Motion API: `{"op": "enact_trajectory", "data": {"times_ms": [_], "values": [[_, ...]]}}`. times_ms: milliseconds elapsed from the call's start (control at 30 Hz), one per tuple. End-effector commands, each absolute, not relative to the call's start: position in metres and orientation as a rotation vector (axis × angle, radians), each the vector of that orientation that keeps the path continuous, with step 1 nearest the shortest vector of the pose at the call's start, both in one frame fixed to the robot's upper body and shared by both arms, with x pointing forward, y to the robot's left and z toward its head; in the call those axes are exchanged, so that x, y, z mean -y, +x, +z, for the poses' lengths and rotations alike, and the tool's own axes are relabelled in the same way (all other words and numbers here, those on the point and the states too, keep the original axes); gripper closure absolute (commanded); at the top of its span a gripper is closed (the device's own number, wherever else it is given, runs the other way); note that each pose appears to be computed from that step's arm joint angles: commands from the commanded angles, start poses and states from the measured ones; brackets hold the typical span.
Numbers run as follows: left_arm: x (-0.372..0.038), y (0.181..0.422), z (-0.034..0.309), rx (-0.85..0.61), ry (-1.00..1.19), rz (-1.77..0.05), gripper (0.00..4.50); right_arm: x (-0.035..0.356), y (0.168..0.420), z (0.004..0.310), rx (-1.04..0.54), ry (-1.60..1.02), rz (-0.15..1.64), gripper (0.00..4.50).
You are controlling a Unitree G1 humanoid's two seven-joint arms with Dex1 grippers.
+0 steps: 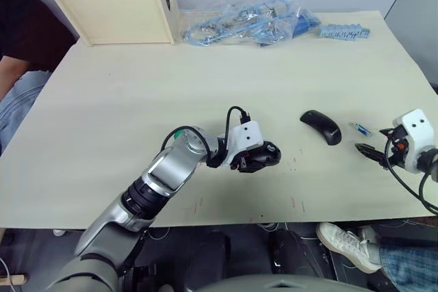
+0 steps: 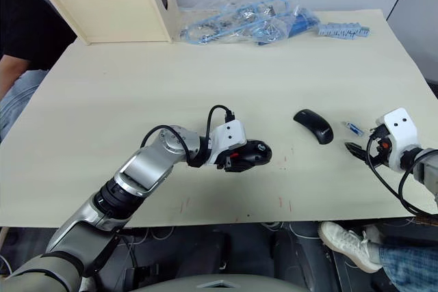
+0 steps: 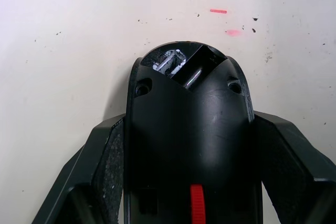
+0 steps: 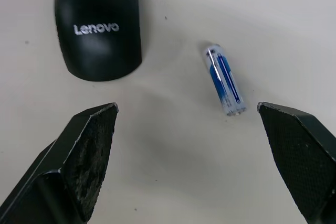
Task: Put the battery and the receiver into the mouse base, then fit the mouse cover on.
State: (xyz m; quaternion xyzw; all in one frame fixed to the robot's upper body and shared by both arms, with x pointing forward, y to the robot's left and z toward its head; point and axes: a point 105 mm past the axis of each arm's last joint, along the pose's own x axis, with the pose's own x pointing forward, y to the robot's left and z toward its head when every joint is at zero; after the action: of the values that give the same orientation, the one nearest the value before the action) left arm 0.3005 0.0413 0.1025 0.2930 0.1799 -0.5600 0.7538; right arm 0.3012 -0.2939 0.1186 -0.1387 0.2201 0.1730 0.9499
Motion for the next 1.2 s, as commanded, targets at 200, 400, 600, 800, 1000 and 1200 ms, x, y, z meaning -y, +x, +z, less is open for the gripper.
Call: {"op": "enact_trajectory", "data": {"times_ms": [200, 400, 600, 800, 1000, 1200], "values": [[-0.038, 0.294, 0.100, -0.396, 0.662, -1.259, 1.54, 0.295, 0.313, 0.119, -0.440, -0.298, 0.344, 0.00], [-0.037, 0.293, 0.100, -0.394, 0.665, -1.265, 1.54, 0.298, 0.322, 0.115, -0.431, -0.325, 0.313, 1.07], [-0.036, 0.292, 0.101, -0.392, 0.667, -1.270, 1.54, 0.295, 0.330, 0.111, -0.425, -0.327, 0.304, 1.07], [-0.036, 0.292, 0.101, -0.389, 0.669, -1.274, 1.54, 0.296, 0.336, 0.111, -0.430, -0.335, 0.296, 1.07], [-0.035, 0.291, 0.100, -0.390, 0.668, -1.277, 1.54, 0.297, 0.334, 0.109, -0.446, -0.338, 0.297, 1.07], [-0.035, 0.290, 0.100, -0.388, 0.667, -1.282, 1.54, 0.301, 0.330, 0.105, -0.454, -0.309, 0.273, 1.07]]}}
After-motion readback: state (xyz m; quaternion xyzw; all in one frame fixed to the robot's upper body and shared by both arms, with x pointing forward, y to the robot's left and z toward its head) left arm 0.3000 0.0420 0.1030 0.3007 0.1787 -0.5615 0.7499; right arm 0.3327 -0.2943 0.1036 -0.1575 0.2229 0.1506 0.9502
